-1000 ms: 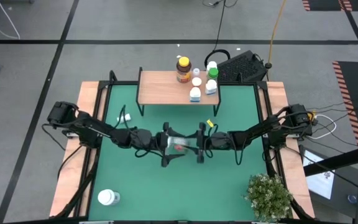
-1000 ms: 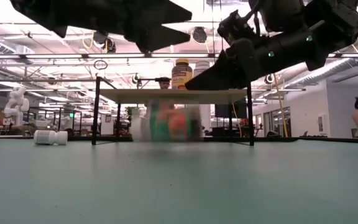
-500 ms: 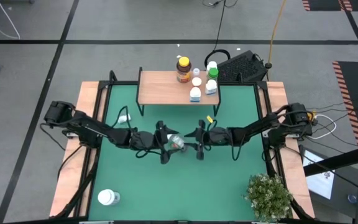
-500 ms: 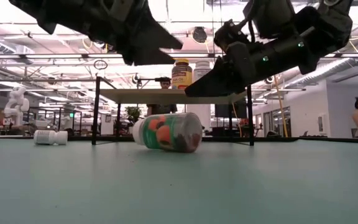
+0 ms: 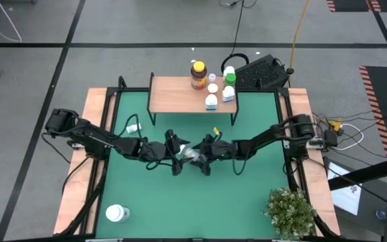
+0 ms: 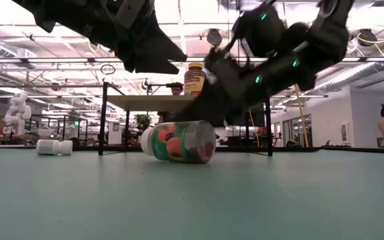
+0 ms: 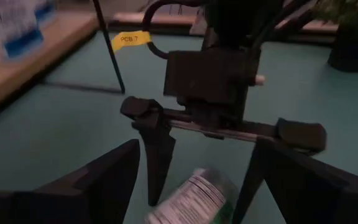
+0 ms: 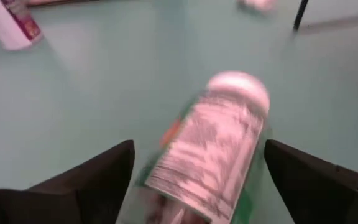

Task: Pick and place medicine bottles onto shelf by color
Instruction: Put the green medicine bottle on the shelf

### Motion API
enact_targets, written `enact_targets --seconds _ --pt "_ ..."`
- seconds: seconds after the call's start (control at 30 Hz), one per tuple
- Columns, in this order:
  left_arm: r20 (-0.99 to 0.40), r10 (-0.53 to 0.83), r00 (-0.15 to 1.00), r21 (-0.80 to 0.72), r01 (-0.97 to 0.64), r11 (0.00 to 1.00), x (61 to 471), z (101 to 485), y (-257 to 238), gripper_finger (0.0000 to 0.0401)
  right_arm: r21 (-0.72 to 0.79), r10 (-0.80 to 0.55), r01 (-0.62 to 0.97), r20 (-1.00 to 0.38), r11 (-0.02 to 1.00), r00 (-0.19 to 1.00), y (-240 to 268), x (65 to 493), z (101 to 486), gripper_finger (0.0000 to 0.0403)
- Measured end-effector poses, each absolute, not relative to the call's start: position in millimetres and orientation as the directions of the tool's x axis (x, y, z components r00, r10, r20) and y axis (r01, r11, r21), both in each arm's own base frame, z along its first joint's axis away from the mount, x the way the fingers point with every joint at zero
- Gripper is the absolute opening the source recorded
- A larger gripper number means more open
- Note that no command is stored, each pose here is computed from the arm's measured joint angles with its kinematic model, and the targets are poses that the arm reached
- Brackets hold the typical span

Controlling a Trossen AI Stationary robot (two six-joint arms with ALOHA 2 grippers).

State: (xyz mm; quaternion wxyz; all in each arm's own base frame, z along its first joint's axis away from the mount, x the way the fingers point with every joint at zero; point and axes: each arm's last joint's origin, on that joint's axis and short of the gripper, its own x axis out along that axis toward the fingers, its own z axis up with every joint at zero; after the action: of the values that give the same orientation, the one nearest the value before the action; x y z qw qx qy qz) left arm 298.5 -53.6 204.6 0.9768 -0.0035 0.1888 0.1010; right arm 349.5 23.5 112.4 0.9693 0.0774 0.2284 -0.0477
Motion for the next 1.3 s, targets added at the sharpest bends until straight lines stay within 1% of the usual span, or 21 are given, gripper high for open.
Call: enact_targets --seconds 0.07,0.13,0.2,0.33,0.43,0.53,0.63,0.7,0.83,0.93,1.0,1.07,1.13,1.3 --pt "-0.389 0.197 0.900 0.010 -0.210 0.978 297.7 202.5 -53.6 0.0319 0.134 -0.021 0.097 -0.484 0.986 0.875 23.6 356.6 106.9 0.0353" --pt "-0.414 0.200 0.888 -0.016 -0.227 0.974 296.5 200.0 -53.2 0.0317 0.156 0.031 0.062 -0.532 0.986 0.846 23.5 359.7 97.9 0.0339" --pt "-0.446 0.204 0.872 -0.042 -0.248 0.968 294.8 196.7 -52.8 0.0318 0.150 0.031 0.065 -0.565 0.987 0.825 23.3 360.3 91.3 0.0316" --pt "-0.521 0.214 0.827 -0.078 -0.295 0.952 290.2 189.0 -51.8 0.0320 0.134 0.033 0.052 -0.565 0.990 0.824 23.5 362.7 99.7 0.0267" --pt "-0.538 0.216 0.815 -0.124 -0.330 0.936 287.4 189.5 -51.2 0.0316 0.107 0.026 0.041 -0.563 0.993 0.826 23.3 361.3 104.3 0.0267" --pt "-0.508 0.212 0.835 -0.186 -0.346 0.919 284.8 199.2 -50.7 0.0306 0.074 -0.012 0.060 -0.531 0.995 0.848 22.3 361.7 114.5 0.0267" --pt "-0.477 0.203 0.856 -0.207 -0.333 0.920 277.4 213.2 -51.4 0.0293 0.040 -0.042 0.072 -0.504 0.997 0.863 22.5 357.6 123.1 0.0267" --pt "-0.445 0.216 0.869 -0.194 -0.329 0.924 270.1 224.6 -54.0 0.0282 0.052 -0.032 0.062 -0.452 0.997 0.892 23.7 350.8 131.1 0.0267" --pt "-0.349 0.317 0.882 -0.088 -0.367 0.926 257.9 241.0 -67.6 0.0260 0.109 0.010 0.016 -0.236 0.994 0.972 27.0 327.8 149.8 0.0267" --pt "-0.271 0.372 0.888 0.009 -0.385 0.923 253.2 248.3 -80.8 0.0247 0.075 0.027 -0.019 -0.098 0.997 0.995 29.5 301.3 153.1 0.0267" --pt "-0.239 0.378 0.895 0.066 -0.373 0.925 253.5 250.4 -86.1 0.0242 0.045 0.046 -0.046 -0.005 0.998 0.999 32.6 287.2 156.5 0.0267" --pt "-0.208 0.354 0.912 0.100 -0.341 0.935 261.1 249.1 -88.8 0.0242 0.016 0.111 -0.112 0.055 0.994 0.992 38.1 276.9 158.5 0.0267" --pt "-0.198 0.301 0.933 0.150 -0.275 0.950 270.3 243.1 -90.7 0.0241 -0.007 0.165 -0.165 0.083 0.986 0.983 45.0 275.3 160.8 0.0267" --pt "-0.142 0.119 0.983 0.232 -0.084 0.969 300.6 220.0 -92.4 0.0241 -0.120 0.214 -0.201 0.105 0.972 0.971 61.1 280.1 166.9 0.0267"
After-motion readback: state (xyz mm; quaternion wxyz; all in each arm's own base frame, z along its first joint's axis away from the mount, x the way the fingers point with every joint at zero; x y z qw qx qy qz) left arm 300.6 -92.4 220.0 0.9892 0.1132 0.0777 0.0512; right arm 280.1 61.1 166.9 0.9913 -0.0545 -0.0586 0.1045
